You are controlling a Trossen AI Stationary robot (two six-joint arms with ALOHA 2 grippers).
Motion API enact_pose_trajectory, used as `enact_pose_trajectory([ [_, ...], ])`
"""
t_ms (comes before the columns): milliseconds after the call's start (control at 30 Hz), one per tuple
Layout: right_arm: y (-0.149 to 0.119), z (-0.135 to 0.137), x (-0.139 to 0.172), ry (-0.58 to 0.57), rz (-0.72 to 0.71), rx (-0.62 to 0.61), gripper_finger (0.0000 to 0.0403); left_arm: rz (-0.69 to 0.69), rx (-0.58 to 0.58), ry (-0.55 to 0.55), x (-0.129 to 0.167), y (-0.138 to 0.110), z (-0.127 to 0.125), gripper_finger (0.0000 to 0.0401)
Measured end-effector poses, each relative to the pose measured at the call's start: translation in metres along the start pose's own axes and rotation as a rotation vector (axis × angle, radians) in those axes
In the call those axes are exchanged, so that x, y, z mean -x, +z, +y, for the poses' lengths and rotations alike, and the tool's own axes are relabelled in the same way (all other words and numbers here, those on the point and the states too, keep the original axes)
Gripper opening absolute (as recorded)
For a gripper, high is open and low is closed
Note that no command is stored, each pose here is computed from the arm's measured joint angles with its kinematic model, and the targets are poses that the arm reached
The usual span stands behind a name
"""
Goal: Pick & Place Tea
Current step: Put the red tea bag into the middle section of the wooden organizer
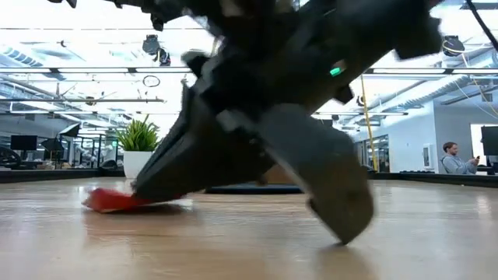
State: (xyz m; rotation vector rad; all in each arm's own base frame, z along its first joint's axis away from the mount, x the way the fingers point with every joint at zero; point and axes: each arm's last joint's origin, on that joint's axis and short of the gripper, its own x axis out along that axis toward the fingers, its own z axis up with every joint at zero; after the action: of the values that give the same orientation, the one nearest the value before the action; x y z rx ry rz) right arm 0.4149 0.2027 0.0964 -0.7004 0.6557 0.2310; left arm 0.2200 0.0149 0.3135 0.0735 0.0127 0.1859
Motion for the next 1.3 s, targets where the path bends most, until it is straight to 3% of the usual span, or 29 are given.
enact_pose_trajectory([
  [200, 0.017, 0.019, 0.038, -0.053, 0.078, 0.176, 0.0000, 0.001, 0.000, 0.000, 0.000, 0.000, 0.000, 0.0163],
  [333, 0.025, 0.016, 0.059, -0.057, 0.095, 0.087, 0.0000, 0.001, 0.000, 0.000, 0.000, 0.000, 0.000, 0.0163],
  [500, 0.032, 0.008, 0.067, -0.073, 0.054, -0.167, 0.0004, 0.000, 0.000, 0.000, 0.000, 0.000, 0.000, 0.0163],
  [633, 0.045, 0.003, 0.057, 0.074, -0.144, -0.262, 0.0055, 0.000, 0.000, 0.000, 0.000, 0.000, 0.000, 0.0163],
  [833, 0.026, -0.008, 0.027, -0.045, -0.099, -0.289, 0.0173, 0.000, 0.000, 0.000, 0.000, 0.000, 0.000, 0.0163],
  [967, 0.014, -0.021, 0.011, -0.075, -0.090, -0.378, 0.0224, 0.000, 0.000, 0.000, 0.000, 0.000, 0.000, 0.0163],
  [1100, 0.005, -0.023, 0.005, -0.048, -0.048, -0.422, 0.0244, 0.000, 0.000, 0.000, 0.000, 0.000, 0.000, 0.0163],
  [1300, 0.011, -0.008, 0.010, -0.020, -0.059, -0.422, 0.0242, 0.000, 0.000, 0.000, 0.000, 0.000, 0.000, 0.0163],
])
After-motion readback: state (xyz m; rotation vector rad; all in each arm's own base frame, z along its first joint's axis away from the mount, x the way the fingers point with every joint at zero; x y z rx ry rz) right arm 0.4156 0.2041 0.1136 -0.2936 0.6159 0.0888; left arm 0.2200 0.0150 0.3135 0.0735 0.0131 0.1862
